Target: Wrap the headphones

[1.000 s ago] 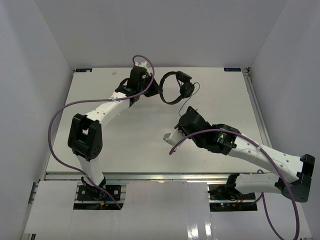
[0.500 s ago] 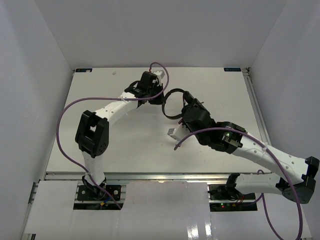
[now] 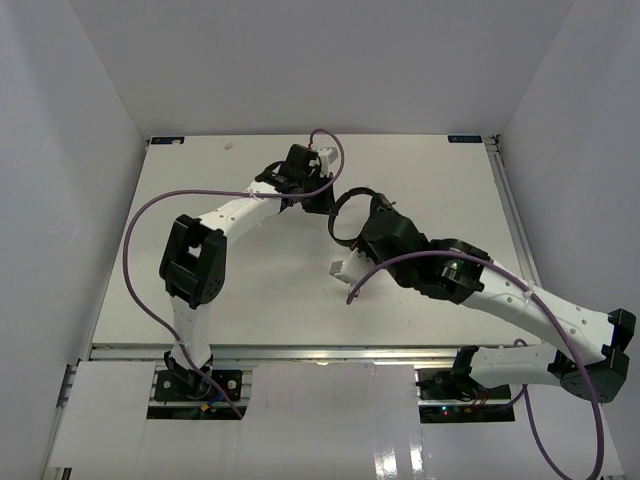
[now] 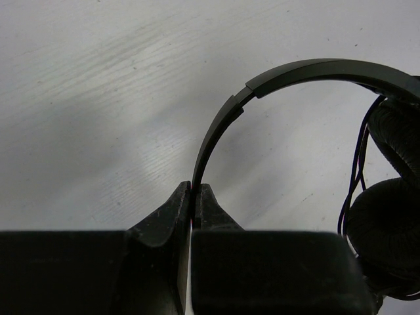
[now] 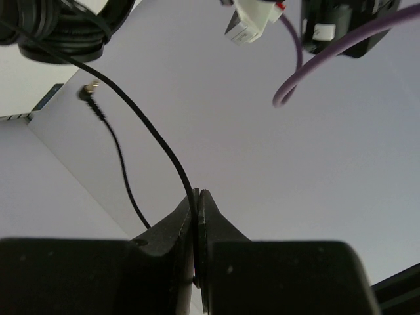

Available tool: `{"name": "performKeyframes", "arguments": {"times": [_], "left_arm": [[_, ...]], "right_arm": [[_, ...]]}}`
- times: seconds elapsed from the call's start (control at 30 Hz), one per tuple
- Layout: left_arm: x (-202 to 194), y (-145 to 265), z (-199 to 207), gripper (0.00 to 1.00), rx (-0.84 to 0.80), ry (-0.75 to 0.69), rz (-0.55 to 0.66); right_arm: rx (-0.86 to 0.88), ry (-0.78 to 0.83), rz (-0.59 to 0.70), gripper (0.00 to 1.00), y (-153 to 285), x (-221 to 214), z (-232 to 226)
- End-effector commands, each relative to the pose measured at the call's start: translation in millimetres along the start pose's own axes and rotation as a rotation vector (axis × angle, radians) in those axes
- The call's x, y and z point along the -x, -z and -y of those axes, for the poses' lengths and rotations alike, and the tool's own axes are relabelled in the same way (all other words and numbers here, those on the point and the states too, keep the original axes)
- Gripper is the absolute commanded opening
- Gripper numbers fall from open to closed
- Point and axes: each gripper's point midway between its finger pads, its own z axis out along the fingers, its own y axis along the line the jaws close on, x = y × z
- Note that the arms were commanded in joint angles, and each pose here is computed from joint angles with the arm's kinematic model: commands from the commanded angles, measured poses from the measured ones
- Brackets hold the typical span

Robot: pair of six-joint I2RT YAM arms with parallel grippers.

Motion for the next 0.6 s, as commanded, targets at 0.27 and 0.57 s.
{"name": "performKeyframes", "arguments": {"times": [0.27,0.57], "left_arm": [[31,-2,47,0.00,-0.188,0.065,0.015],[39,16,74,0.00,-0.321,0.076,0.013]], "right_arm": [[-0.058,-0.007,0.111,0.08,-12,41,28],[-0.007,0.036,0.209,0.08,-9,70,-1]]}}
